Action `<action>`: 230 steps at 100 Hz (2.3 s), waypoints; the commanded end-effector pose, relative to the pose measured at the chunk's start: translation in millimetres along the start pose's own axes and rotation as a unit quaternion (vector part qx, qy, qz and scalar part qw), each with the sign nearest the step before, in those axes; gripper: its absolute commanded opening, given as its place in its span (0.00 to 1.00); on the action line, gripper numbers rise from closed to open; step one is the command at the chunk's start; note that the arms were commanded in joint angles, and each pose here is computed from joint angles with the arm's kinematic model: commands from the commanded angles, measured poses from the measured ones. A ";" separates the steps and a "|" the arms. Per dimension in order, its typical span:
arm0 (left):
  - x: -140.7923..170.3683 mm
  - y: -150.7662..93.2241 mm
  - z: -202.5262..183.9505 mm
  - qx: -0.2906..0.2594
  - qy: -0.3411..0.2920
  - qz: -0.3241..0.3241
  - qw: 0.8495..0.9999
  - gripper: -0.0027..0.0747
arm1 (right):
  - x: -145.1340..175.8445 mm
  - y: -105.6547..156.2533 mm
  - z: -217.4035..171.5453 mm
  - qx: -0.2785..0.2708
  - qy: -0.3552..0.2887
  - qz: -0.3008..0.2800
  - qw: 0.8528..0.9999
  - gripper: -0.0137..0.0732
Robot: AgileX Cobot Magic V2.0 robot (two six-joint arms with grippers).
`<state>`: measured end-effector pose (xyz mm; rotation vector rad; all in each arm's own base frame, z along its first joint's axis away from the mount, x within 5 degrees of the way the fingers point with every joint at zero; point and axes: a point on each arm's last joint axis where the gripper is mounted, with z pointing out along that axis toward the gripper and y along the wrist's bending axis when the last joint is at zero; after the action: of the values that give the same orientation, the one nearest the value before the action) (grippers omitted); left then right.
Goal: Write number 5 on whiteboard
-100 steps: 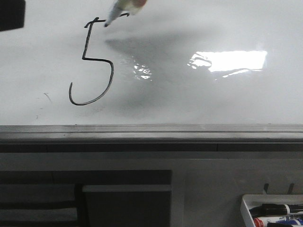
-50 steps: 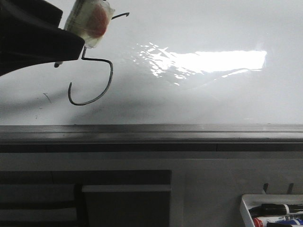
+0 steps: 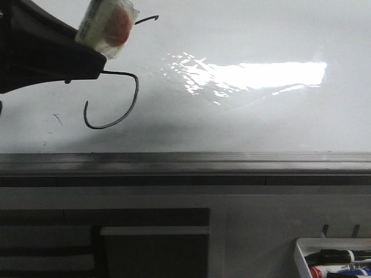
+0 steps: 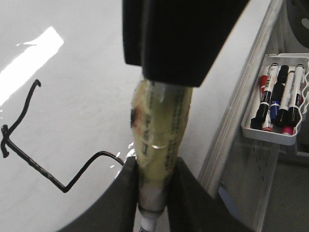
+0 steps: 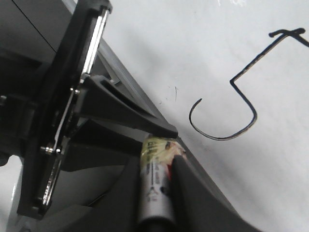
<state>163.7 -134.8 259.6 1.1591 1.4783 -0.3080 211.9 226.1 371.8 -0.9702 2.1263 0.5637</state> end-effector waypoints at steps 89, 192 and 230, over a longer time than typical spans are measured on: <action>1.5 45.6 -9.6 -0.186 0.073 -0.484 0.852 0.01 | -21.1 -2.2 -75.3 0.053 -0.142 -0.045 0.987 0.67; 15.4 49.2 14.4 -0.182 0.081 -0.498 0.844 0.45 | -21.0 -2.2 -75.2 0.053 -0.141 -0.045 0.988 0.68; -8.4 45.6 -35.7 -0.204 0.070 -0.495 0.842 0.46 | -17.3 -1.6 -85.6 0.062 -0.154 -0.053 0.985 0.39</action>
<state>186.6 -97.2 268.7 0.0005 2.1679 -0.5314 193.4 190.5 415.7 -0.9134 1.9354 0.4861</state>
